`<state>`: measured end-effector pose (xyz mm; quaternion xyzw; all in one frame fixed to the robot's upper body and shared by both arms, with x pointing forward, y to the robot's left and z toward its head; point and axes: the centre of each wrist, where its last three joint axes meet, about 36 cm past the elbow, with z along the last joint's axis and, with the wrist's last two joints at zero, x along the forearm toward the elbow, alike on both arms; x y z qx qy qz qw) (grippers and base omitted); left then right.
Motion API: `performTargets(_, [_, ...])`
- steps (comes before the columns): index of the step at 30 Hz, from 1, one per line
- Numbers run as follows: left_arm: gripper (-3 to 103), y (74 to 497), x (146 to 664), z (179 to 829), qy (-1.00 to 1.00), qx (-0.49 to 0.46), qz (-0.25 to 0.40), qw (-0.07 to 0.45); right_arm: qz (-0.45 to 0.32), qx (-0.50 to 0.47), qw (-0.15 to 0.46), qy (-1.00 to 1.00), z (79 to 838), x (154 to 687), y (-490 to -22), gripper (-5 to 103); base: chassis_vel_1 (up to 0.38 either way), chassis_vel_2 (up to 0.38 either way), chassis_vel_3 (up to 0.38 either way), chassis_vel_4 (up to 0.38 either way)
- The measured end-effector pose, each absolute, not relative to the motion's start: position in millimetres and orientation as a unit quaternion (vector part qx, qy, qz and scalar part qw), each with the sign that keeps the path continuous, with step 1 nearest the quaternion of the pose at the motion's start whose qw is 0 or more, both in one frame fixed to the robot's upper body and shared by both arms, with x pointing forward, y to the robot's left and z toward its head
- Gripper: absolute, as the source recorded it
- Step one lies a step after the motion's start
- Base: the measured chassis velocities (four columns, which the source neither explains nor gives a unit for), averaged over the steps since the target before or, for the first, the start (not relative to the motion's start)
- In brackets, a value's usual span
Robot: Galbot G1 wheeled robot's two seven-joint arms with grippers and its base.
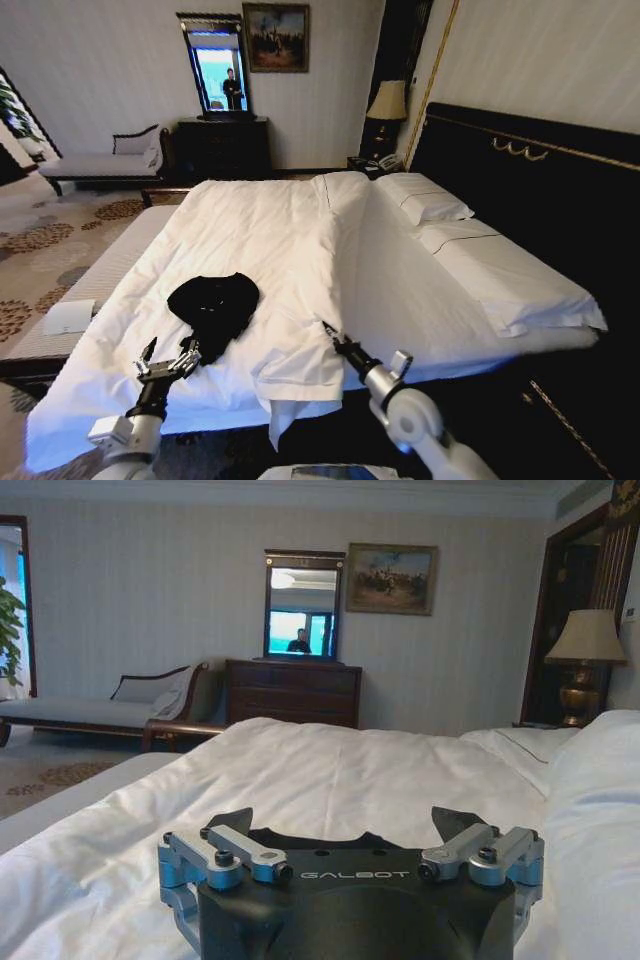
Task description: Fold the clothes on the bed.
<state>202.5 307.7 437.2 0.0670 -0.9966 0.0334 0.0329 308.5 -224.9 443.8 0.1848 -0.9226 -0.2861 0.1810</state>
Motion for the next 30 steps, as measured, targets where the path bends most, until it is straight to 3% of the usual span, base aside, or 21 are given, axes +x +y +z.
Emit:
performTargets(12, [100,307.0,204.1,439.9,-0.997,0.065,0.042,0.024,-0.250,0.018,0.208,-0.945,501.9,318.1,-271.6,2,0.000,0.000,0.000,0.000])
performTargets(20, [100,303.6,206.2,444.6,-0.997,0.060,0.048,0.016,-0.217,-0.142,0.147,-0.954,501.7,323.6,-326.1,2,0.000,0.000,0.000,0.000])
performTargets(30, [100,301.5,204.8,451.1,-0.997,0.058,0.047,0.011,-0.221,-0.262,0.104,-0.934,500.1,314.7,-372.6,2,0.000,0.000,0.000,0.000])
